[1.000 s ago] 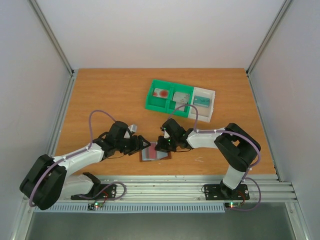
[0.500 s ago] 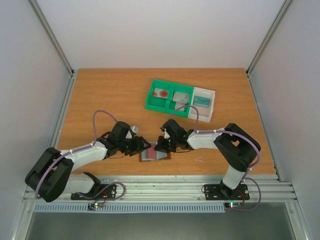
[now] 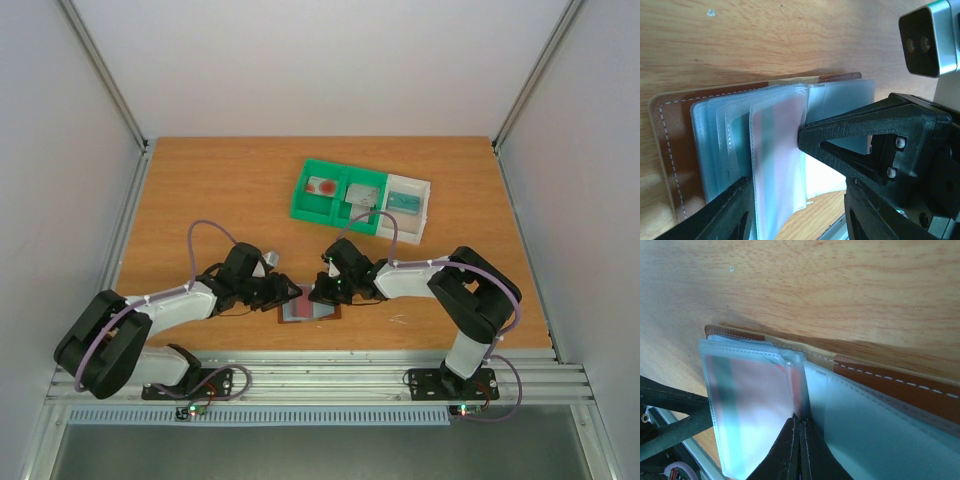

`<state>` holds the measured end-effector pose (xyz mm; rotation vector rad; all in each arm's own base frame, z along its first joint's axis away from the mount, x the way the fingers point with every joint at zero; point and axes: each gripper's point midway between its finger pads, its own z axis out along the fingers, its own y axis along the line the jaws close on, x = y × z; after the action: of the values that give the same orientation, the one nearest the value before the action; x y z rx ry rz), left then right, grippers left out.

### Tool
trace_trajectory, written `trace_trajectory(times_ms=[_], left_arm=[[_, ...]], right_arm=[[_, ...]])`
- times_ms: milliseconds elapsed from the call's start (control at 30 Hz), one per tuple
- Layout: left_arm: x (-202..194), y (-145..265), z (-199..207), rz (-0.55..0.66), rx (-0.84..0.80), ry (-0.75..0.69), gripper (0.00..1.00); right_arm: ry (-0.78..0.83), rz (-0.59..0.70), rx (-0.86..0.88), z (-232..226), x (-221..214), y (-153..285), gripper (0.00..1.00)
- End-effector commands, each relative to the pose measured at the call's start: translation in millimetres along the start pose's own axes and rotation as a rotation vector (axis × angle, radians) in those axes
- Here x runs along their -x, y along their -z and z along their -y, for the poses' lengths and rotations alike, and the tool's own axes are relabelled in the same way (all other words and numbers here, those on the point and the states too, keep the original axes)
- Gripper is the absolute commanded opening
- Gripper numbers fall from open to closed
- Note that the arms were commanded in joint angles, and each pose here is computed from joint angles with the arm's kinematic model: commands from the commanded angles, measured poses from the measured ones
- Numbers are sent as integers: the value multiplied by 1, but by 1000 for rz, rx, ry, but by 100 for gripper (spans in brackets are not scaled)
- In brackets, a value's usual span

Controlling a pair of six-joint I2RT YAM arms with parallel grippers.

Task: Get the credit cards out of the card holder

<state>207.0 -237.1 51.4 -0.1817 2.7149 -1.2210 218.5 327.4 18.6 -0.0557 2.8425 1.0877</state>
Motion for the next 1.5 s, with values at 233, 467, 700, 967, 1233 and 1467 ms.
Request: trace_trajectory(times_ms=[233,467,700,967,1233,1467], left_arm=[[7,4,24,15,-94,-35,39],[7,1,20,10,-80,-30,26],[7,0,11,-3,-13,-29,7],[8,6,4,-23,77,-54,0],[7,2,14,-58,37,-56,9],[3,-4,31,-86,-55,-30,21]], right_arm=[[-42,-31,-51,17,-16,-2,4],[-52,-33,-42,15,-17,0,7],[-38,-17,-12,4,-13,7,11],[-3,-1,-55,3,-11,20,12],[-13,-37,-50,6,-18,6,7],[-13,-35,-45,7,-19,3,5]])
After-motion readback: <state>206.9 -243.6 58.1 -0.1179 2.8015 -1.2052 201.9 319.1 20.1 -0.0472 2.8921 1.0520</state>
